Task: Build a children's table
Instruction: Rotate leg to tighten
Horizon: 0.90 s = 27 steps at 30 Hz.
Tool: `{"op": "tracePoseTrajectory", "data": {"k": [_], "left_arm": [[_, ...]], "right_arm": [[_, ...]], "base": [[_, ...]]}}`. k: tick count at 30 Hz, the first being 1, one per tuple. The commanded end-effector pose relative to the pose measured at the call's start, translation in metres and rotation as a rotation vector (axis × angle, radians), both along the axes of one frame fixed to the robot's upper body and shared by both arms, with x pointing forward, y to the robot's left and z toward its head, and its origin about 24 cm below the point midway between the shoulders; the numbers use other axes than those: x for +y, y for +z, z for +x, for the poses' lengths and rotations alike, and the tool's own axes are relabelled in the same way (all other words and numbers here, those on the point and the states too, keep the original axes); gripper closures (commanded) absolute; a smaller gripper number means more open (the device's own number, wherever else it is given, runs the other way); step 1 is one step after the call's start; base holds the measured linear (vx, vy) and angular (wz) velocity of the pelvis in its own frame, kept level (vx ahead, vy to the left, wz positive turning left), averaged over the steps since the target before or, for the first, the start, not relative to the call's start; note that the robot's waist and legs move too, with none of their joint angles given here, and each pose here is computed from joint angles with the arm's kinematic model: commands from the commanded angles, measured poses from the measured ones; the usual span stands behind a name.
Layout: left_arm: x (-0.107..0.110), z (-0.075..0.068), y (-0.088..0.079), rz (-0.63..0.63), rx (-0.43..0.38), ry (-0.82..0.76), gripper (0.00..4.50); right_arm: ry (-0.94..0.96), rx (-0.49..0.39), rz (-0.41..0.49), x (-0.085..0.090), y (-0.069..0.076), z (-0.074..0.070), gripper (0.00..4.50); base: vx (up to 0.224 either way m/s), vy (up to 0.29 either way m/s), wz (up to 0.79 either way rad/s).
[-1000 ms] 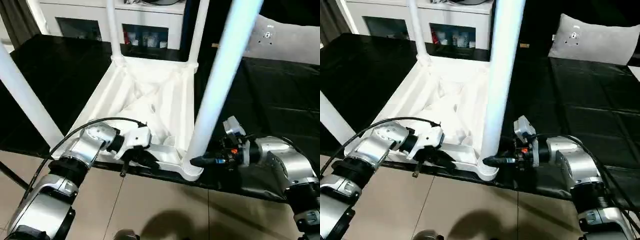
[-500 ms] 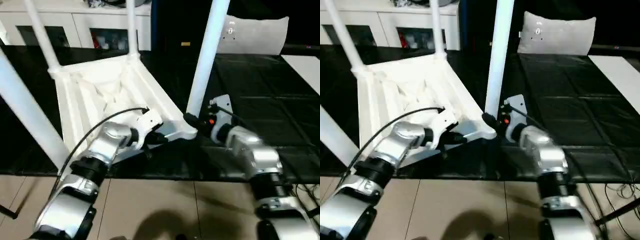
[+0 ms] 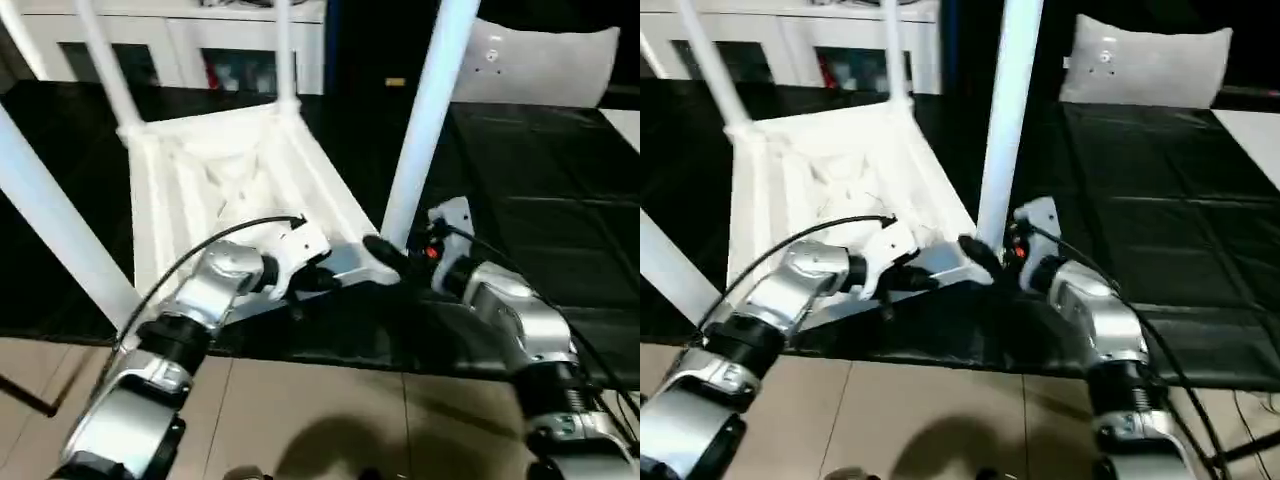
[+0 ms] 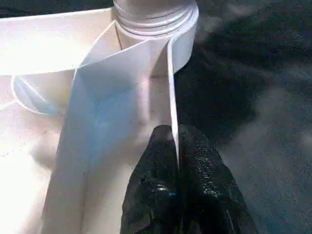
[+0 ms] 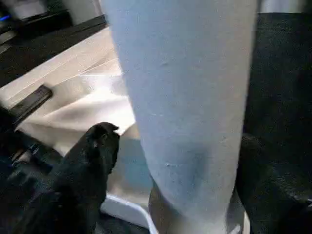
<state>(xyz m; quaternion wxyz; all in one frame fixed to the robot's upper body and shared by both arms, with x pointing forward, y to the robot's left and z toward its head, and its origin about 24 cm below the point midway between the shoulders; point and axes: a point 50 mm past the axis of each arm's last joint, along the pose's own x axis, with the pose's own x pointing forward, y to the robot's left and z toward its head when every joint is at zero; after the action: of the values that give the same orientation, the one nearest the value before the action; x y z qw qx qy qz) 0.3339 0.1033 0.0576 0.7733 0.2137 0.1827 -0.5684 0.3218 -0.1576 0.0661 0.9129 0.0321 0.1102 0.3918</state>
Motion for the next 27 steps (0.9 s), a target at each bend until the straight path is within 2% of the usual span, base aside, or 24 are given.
{"op": "tracePoseTrajectory", "data": {"k": [1,4,7,8,10,13,14,16,19,27], "left_arm": [[-0.007,-0.001,0.016,-0.027,-0.078,-0.121,4.50],[-0.003,-0.003,0.016,-0.013,-0.072,-0.169,4.50],[0.000,-0.004,0.017,-0.003,-0.069,-0.213,4.50],[0.004,-0.008,0.017,0.018,-0.055,-0.293,4.50],[0.006,-0.011,0.016,0.030,-0.035,-0.349,4.50],[0.009,-0.014,0.016,0.044,-0.011,-0.408,4.50],[0.010,-0.016,0.016,0.051,-0.004,-0.428,4.50],[0.011,-0.016,0.016,0.056,0.000,-0.440,4.50],[0.013,-0.017,0.015,0.065,0.008,-0.460,4.50],[0.012,-0.019,0.015,0.051,0.020,-0.491,4.50]], "right_arm": [[0.086,-0.017,0.009,-0.004,0.006,-0.005,0.34],[0.151,-0.007,0.012,-0.013,0.009,-0.010,0.02],[0.199,-0.006,-0.007,-0.018,0.010,-0.013,0.02],[0.276,-0.005,-0.056,-0.024,0.011,-0.017,0.02],[0.335,-0.025,-0.115,-0.027,0.011,-0.019,0.02],[0.437,0.000,-0.120,-0.028,0.011,-0.023,0.02],[0.478,0.008,-0.113,-0.028,0.013,-0.025,0.18],[0.503,0.012,-0.108,-0.028,0.013,-0.026,0.18],[0.577,0.048,-0.105,-0.028,0.012,-0.031,0.46],[0.661,0.087,-0.073,-0.024,0.008,-0.035,1.14]], "base": [[0.000,0.000,0.00],[0.000,0.000,0.00],[0.000,0.000,0.00],[0.000,0.000,0.00],[0.000,0.000,0.00],[0.000,0.000,0.00],[0.000,0.000,0.00],[0.000,0.000,0.00],[0.000,0.000,0.00],[0.000,0.000,0.00]]}}
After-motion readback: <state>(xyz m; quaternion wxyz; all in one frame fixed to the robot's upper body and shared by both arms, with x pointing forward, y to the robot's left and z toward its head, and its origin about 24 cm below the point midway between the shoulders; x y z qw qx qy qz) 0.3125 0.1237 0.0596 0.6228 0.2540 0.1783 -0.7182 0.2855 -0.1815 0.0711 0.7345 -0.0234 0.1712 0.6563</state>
